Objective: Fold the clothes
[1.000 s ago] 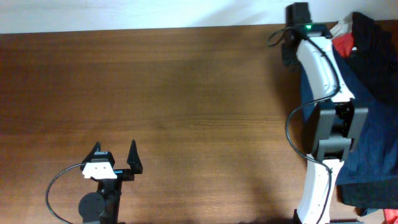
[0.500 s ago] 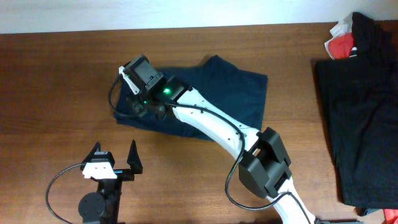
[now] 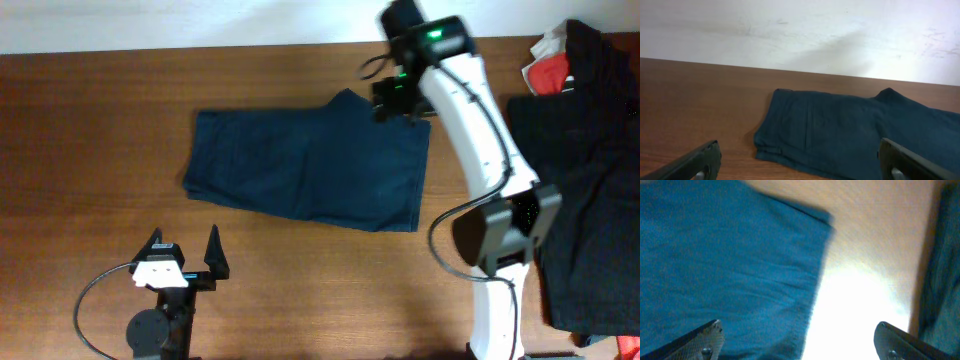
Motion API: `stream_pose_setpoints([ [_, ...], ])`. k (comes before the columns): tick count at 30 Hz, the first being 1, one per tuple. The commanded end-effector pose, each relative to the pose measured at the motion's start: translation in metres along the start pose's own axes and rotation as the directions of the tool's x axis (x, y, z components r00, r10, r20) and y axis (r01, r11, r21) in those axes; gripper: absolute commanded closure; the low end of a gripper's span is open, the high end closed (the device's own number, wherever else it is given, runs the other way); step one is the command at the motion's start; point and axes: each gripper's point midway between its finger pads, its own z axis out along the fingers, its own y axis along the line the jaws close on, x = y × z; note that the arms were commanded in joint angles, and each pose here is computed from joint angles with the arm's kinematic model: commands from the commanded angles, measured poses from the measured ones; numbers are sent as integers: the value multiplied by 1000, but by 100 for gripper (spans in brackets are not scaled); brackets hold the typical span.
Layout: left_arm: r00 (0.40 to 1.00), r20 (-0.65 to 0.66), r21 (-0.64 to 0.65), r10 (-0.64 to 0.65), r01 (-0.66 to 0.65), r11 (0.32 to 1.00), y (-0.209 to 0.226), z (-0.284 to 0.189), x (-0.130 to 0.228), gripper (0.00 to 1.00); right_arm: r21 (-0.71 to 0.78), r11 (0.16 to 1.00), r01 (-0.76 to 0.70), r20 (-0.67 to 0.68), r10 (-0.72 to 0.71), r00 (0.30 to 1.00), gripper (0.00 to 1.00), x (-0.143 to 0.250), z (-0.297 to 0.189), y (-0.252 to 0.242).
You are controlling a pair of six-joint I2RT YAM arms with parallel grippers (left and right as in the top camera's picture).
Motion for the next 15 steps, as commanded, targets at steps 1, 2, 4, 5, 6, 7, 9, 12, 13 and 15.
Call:
stream_pose_setpoints([
  [1, 1000, -2, 4, -5, 5, 1000, -1, 0, 2, 1, -50, 974, -221, -165, 210, 964, 1, 21, 37, -44],
  [2, 1000, -2, 4, -5, 5, 1000, -1, 0, 2, 1, -51, 970, -239, -201, 225, 954, 1, 28, 50, -48],
  [4, 1000, -2, 4, -5, 5, 1000, -1, 0, 2, 1, -133, 968, -211, -282, 167, 945, 5, 48, 83, -37],
  [5, 1000, -2, 4, -5, 5, 1000, -1, 0, 2, 1, -143, 969, -203, -297, 154, 942, 8, 56, 98, -30],
  [6, 1000, -2, 4, -5, 5, 1000, -1, 0, 2, 1, -144, 971, -192, -302, 142, 943, 9, 60, 106, -25],
  [7, 1000, -2, 4, -5, 5, 1000, -1, 0, 2, 1, -144, 972, -185, -306, 134, 943, 10, 64, 110, -21],
  [9, 1000, -2, 4, -5, 5, 1000, -1, 0, 2, 1, -140, 976, -169, -326, 116, 938, 9, 73, 116, -14],
  [12, 1000, -2, 4, -5, 5, 1000, -1, 0, 2, 1, -140, 979, -150, -339, 95, 936, 9, 88, 135, -4],
  [13, 1000, -2, 4, -5, 5, 1000, -1, 0, 2, 1, -128, 977, -171, -349, 117, 930, 9, 94, 143, -3],
  [15, 1000, -2, 4, -5, 5, 1000, -1, 0, 2, 1, -125, 975, -182, -348, 129, 929, 9, 99, 153, -3],
])
